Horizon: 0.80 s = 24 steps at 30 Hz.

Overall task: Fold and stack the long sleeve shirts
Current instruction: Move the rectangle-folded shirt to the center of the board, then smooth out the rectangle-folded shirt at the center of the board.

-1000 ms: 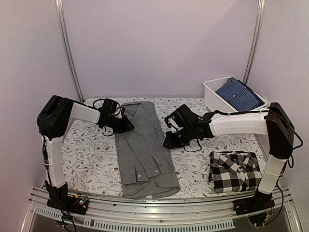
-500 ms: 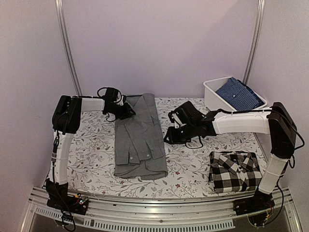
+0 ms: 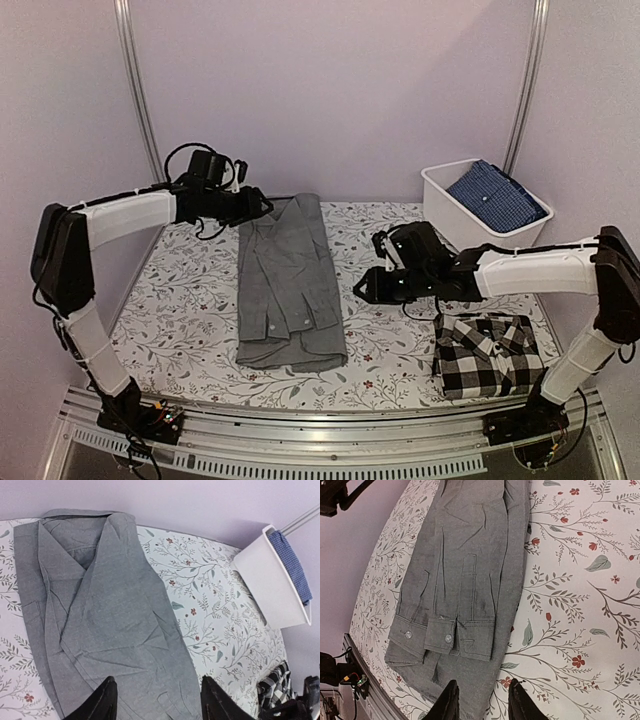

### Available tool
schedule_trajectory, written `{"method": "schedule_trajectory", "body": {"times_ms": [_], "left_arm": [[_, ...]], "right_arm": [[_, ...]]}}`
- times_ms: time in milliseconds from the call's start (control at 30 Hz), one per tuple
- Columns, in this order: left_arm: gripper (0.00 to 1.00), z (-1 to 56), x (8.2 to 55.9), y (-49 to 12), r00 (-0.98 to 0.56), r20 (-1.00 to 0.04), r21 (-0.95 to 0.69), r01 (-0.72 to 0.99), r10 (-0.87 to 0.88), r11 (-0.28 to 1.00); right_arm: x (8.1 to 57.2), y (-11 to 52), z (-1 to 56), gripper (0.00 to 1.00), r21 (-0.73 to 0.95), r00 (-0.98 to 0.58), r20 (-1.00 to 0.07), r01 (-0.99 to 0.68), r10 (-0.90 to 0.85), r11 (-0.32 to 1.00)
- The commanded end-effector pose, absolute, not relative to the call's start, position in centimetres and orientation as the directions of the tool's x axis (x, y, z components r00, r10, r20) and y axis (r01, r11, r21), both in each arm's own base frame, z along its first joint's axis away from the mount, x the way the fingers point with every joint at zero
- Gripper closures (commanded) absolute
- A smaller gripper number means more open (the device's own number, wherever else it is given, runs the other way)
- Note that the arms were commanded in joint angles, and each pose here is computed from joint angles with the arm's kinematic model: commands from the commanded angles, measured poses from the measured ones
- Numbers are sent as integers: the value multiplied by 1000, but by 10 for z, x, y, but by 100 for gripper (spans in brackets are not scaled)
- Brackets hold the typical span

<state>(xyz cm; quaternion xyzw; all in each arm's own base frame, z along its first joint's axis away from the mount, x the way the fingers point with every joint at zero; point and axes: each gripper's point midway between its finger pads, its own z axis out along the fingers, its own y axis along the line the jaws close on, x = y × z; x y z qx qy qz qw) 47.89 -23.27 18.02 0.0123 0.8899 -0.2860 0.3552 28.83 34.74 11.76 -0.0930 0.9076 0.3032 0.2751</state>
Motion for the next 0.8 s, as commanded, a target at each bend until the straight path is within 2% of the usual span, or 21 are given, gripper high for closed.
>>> {"method": "schedule_trajectory", "body": {"times_ms": [0,67,100,267,400,533,767], "left_arm": [[42,170,417,-227,-721,-676,-384,171,-151,907],[39,157,386,-216,-729,-668,-346,128,-148,929],[38,154,375,-212,-731,-663,-346,110,-160,932],[37,129,326,-201,-762,-610,-409,67,-218,910],[38,114,300,-211,-783,-576,-515,125,-234,848],[41,95,277,-227,-830,-516,-595,170,-211,786],[45,55,232,-229,-903,-373,-701,123,-214,702]], "right_arm": [[295,347,154,71,544,-763,-642,-386,73,745],[290,347,152,81,549,-768,-639,-412,48,727],[288,348,151,83,557,-772,-635,-418,43,717],[278,355,147,81,626,-807,-589,-425,39,654],[269,381,143,80,676,-842,-539,-444,-16,588],[258,409,123,79,678,-864,-497,-443,-79,586],[233,435,75,80,723,-920,-364,-377,-144,579]]}}
